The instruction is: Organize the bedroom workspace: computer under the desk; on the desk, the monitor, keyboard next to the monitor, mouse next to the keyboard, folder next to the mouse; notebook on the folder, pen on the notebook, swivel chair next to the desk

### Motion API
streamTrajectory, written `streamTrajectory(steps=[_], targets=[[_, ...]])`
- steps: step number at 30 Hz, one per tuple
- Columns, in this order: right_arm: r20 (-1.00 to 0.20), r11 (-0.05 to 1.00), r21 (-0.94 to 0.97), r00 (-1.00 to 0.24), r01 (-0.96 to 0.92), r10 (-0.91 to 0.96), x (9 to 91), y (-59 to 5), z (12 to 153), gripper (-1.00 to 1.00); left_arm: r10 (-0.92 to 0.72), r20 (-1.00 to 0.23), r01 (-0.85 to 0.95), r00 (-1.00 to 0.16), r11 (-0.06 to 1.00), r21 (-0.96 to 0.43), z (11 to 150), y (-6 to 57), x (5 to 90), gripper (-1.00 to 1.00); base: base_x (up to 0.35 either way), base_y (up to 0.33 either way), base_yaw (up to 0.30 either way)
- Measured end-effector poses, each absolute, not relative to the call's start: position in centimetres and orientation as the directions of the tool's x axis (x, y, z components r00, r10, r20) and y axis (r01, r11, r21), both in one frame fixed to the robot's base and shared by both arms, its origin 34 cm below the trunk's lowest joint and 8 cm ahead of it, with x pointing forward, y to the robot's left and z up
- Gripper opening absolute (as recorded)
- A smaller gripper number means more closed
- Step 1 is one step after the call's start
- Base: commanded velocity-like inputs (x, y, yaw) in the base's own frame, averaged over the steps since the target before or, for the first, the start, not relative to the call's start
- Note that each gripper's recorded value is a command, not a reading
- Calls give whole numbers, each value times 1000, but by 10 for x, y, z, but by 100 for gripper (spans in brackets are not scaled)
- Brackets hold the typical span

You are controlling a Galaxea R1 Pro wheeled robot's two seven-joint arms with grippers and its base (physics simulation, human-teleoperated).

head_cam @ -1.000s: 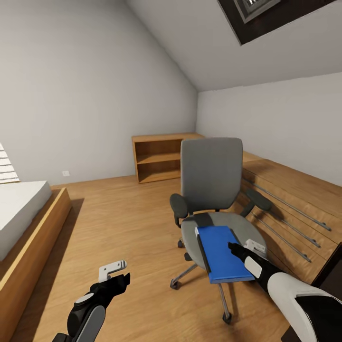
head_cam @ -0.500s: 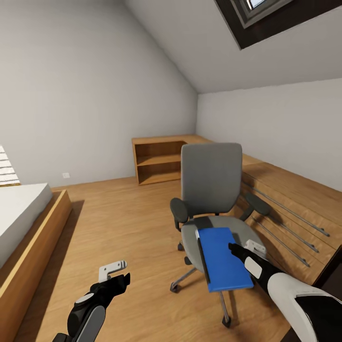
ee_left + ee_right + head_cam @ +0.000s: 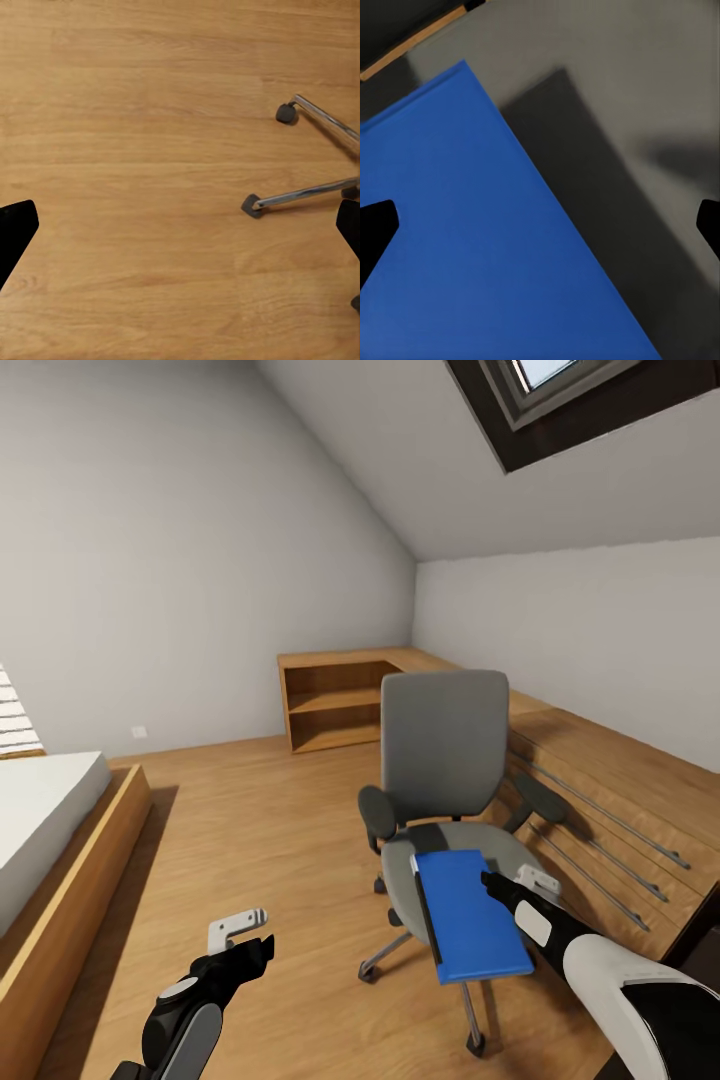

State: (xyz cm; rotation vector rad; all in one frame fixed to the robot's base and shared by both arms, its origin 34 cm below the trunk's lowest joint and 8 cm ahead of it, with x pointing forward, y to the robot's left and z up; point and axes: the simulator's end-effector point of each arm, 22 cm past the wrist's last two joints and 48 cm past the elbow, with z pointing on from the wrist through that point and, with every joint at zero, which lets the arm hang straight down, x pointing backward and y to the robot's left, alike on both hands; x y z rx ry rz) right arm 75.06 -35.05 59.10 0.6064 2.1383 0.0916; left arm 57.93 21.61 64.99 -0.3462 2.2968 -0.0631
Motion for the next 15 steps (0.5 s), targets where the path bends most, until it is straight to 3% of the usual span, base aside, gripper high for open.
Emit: streamTrajectory(steps=[15], targets=[[-755,877,289,-473,383,455,761,-350,628,100,-268,-714,-228,-647,961,-154,680,216,584,100,0,0,0]])
